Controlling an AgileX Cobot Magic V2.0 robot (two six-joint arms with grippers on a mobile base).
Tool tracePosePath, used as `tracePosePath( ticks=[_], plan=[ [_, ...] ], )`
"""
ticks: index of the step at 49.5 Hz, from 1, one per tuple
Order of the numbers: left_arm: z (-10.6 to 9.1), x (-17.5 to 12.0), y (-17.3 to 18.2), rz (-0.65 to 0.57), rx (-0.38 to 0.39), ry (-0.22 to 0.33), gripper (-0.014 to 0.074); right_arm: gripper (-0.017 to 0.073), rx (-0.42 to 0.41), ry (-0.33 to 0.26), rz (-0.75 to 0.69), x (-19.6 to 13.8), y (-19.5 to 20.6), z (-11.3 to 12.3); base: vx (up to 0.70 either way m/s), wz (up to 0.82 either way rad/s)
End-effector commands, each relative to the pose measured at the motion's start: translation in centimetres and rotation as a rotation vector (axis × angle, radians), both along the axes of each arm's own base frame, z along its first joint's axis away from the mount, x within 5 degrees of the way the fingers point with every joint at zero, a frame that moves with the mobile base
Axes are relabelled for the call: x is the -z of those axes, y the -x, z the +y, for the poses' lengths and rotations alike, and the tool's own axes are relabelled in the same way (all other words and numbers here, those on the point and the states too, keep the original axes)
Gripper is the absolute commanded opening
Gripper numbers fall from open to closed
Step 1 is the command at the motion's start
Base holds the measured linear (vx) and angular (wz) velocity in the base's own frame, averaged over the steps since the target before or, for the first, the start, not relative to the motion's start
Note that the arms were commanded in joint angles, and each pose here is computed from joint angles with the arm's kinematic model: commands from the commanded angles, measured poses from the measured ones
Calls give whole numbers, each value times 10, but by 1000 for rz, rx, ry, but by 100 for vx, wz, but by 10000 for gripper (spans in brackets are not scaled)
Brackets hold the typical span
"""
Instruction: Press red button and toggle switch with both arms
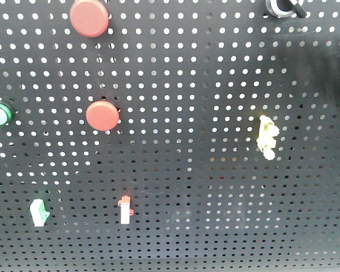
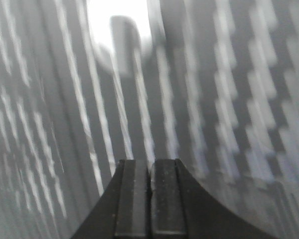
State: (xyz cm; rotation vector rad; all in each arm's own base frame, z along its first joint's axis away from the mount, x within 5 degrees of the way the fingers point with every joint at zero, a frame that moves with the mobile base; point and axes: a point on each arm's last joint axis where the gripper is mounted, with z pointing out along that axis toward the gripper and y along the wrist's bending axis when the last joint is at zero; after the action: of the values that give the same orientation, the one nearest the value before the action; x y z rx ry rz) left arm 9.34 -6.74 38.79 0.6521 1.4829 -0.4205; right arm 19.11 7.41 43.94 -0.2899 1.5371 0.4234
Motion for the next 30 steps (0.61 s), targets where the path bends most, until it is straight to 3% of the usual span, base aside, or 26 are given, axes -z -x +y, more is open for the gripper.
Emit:
tracePosePath(
  ticks=[1,8,12,21,30],
  plan=[
    [4,15,1,33,-37,48,2,-3,68,40,-93,4,27,-15,0,0],
    [11,67,15,133,-55,79,2,-3,82,126,-145,44,81,-32,0,0],
    [15,88,30,170,-42,111,2,-3,85,143,-191,67,111,-41,0,0],
    [24,110,45,123,-58,64,2,-3,72,74,-273,106,158,-54,0,0],
    [30,106,32,48,-170,117,2,-3,98,58,-232,122,149,-54,0,0]
  ],
)
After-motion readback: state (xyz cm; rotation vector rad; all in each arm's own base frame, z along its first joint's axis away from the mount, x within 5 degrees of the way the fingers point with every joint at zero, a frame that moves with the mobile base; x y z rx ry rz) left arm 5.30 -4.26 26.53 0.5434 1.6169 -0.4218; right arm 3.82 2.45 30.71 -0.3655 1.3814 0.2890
